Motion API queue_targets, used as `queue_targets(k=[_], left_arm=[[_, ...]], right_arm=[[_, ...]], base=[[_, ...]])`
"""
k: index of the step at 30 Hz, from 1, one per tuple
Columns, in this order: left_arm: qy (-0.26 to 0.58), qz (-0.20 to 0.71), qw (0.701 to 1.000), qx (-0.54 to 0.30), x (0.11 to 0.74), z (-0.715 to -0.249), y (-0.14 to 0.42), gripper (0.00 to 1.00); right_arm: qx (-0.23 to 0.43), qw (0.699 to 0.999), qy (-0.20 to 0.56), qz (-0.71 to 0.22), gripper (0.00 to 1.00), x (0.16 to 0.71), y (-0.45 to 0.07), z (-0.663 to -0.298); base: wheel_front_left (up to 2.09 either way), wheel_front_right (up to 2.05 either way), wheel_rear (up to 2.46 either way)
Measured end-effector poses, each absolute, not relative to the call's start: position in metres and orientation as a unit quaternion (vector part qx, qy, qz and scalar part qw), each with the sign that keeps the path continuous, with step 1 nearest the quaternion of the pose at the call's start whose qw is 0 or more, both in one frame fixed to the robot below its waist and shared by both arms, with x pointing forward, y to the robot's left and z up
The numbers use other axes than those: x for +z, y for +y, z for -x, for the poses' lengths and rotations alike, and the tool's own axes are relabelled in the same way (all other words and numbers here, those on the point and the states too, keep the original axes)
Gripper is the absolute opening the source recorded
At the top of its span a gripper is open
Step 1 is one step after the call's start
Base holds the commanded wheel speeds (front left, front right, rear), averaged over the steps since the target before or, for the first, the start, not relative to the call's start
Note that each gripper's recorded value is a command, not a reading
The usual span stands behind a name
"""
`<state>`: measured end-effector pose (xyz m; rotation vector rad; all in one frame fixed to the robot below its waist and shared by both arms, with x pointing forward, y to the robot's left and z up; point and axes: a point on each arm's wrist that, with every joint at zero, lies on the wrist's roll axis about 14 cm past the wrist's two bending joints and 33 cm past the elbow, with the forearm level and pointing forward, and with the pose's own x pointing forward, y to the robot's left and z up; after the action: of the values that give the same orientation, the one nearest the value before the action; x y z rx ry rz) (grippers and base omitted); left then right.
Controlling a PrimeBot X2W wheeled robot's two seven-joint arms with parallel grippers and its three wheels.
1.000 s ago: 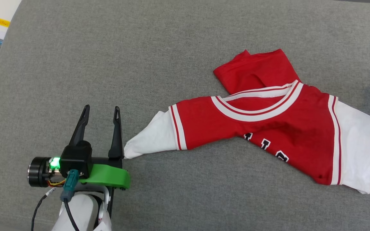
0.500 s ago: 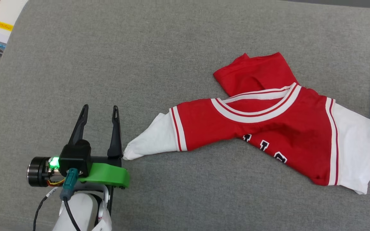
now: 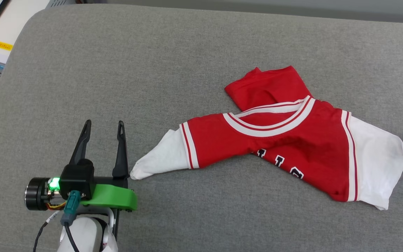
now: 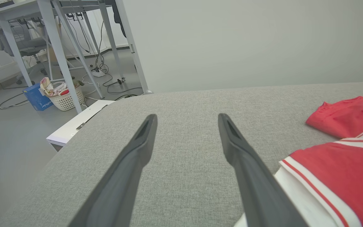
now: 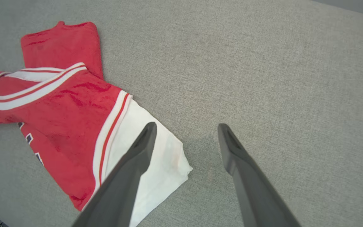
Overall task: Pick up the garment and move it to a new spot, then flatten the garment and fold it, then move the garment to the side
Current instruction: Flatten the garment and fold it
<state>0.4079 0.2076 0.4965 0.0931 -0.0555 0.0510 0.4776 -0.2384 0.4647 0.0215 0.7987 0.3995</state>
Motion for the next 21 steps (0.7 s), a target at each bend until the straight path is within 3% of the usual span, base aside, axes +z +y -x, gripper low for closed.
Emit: queue_targets(k=[15,19,20,21], left_arm=[[0.004,-0.044,0.999,0.030,0.473,-0.412,0.209,1.00],[0.008,-0.043,0.998,0.038,0.471,-0.411,0.214,1.00],[0.008,-0.043,0.998,0.039,0.471,-0.411,0.215,1.00],[0.007,-0.043,0.998,0.039,0.471,-0.411,0.215,1.00]], right_arm=[[0.194,0.813,0.548,0.031,1.00,0.357,-0.223,-0.444],[0.200,0.809,0.552,0.038,1.00,0.352,-0.219,-0.442],[0.202,0.812,0.546,0.038,0.37,0.354,-0.218,-0.443],[0.203,0.817,0.539,0.038,0.00,0.355,-0.217,-0.443]], base=[[0.00,0.00,0.00],[0.00,0.00,0.00],[0.00,0.00,0.00],[0.00,0.00,0.00]])
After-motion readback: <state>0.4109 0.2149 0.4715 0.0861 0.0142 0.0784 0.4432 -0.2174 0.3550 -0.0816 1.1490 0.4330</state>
